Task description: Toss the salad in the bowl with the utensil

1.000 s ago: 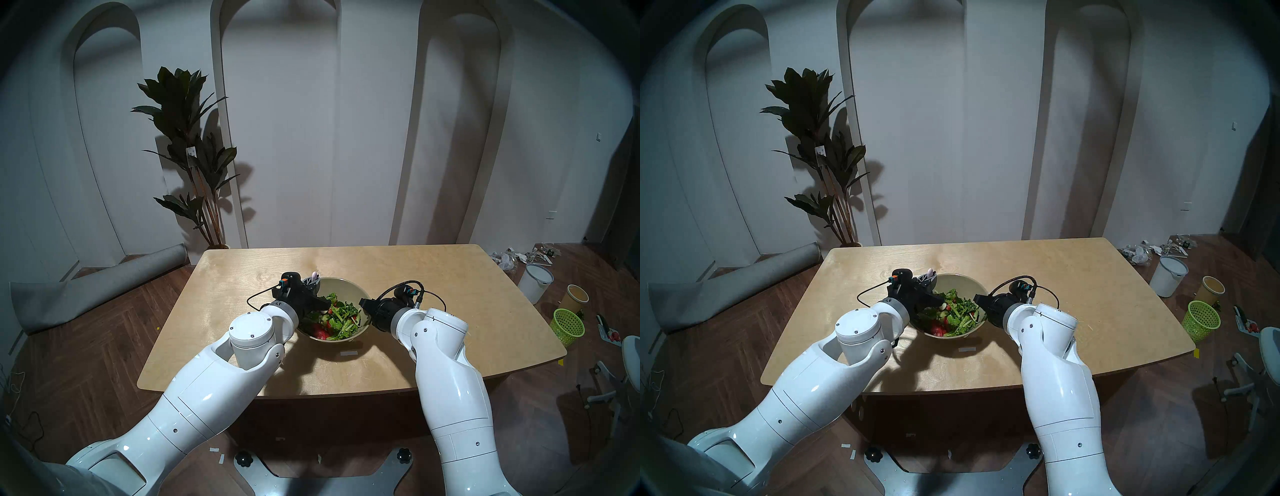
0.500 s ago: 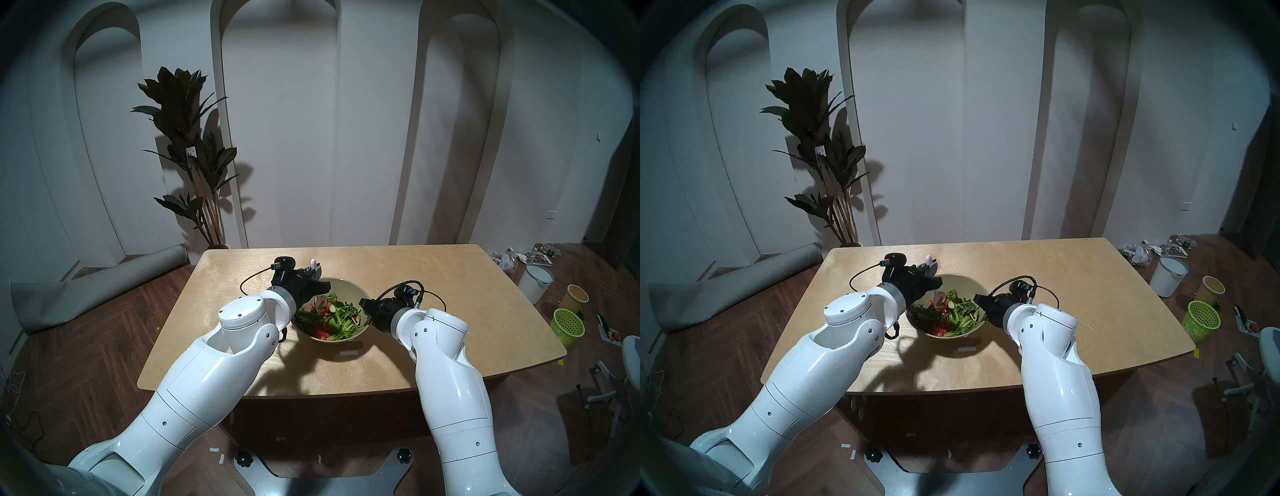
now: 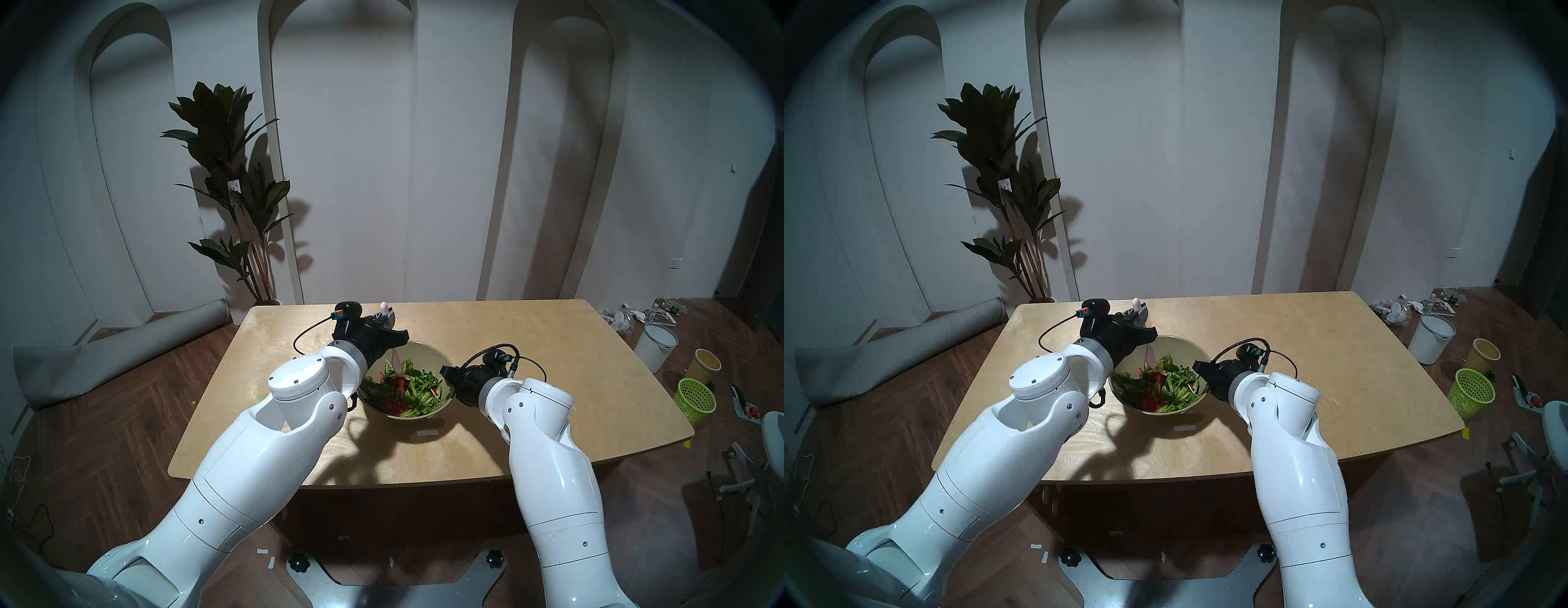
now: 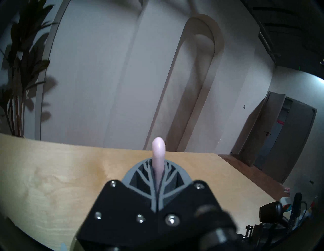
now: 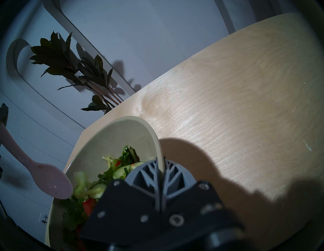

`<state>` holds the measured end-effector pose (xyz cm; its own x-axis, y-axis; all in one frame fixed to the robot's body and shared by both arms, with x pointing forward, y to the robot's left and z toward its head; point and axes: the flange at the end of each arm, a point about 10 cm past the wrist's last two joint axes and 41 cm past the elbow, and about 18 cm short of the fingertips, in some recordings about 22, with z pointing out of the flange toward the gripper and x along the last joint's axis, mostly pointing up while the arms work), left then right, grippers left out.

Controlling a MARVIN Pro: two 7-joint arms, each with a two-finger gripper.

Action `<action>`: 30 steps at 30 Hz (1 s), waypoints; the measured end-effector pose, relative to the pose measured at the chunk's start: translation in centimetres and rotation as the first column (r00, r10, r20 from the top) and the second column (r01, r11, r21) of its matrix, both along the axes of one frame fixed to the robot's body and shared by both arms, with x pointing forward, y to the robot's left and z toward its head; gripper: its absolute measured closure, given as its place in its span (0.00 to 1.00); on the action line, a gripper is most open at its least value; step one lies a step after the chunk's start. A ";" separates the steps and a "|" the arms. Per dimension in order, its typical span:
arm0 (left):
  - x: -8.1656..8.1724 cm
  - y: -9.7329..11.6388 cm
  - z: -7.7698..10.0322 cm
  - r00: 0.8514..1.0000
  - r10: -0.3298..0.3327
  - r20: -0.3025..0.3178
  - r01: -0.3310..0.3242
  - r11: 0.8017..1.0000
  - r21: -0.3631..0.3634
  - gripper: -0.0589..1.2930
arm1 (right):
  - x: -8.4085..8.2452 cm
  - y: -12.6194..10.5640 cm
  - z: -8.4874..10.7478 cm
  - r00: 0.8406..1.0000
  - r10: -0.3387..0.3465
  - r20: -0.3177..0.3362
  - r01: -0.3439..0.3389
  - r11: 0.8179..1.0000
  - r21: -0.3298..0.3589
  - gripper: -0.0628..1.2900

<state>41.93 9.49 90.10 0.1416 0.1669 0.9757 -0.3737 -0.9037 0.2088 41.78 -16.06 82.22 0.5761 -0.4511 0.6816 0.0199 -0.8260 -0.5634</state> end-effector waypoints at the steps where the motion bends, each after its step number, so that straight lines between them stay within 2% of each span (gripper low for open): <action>1: -0.2 0.0 -0.2 1.000 0.014 0.023 -0.015 0.999 0.035 0.98 | 0.0 0.0 0.0 1.000 0.000 0.000 0.000 1.000 0.000 0.98; 5: -0.4 0.2 -1.1 0.994 0.068 0.091 -0.080 0.988 0.129 0.98 | 0.0 0.0 0.0 1.000 0.000 0.000 0.000 1.000 0.000 0.98; 9: -0.1 0.7 -2.9 0.980 0.133 0.149 -0.166 0.958 0.236 0.98 | 0.0 0.0 0.0 1.000 0.000 0.000 0.000 1.000 0.000 0.98; 11: 0.1 0.9 -3.6 0.972 0.162 0.170 -0.206 0.938 0.280 0.98 | 0.0 0.0 0.0 1.000 0.000 0.000 0.000 1.000 0.000 0.98; 14: 0.4 1.1 -4.5 0.951 0.221 0.214 -0.285 0.897 0.339 0.98 | 0.0 0.0 0.0 1.000 0.000 0.000 0.000 1.000 0.000 0.98; 19: 0.2 0.6 -4.4 0.922 0.292 0.253 -0.371 0.852 0.368 0.98 | 0.0 0.0 0.0 1.000 0.000 0.000 0.000 1.000 0.000 0.98; 21: -0.1 0.3 -4.6 0.910 0.325 0.257 -0.405 0.832 0.380 0.97 | 0.0 0.0 0.0 1.000 0.000 0.000 0.000 1.000 0.000 0.98; 23: -0.3 0.0 -4.7 0.905 0.342 0.253 -0.418 0.822 0.387 0.97 | 0.0 0.0 0.0 1.000 0.000 0.000 0.000 1.000 0.000 0.98; 25: -0.9 -0.5 -5.1 0.898 0.375 0.232 -0.439 0.802 0.405 0.97 | 0.0 0.0 0.0 1.000 0.000 0.000 0.000 1.000 0.000 0.98; 30: -2.0 -1.7 -5.7 0.900 0.400 0.175 -0.435 0.789 0.435 0.97 | 0.0 0.0 0.0 1.000 0.001 0.000 -0.001 1.000 0.000 0.98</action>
<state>39.97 7.80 84.45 0.0900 -0.2674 0.9594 0.0639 -0.9597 -0.2735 41.77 -16.06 82.23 0.5763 -0.4508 0.6816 0.0204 -0.8259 -0.5635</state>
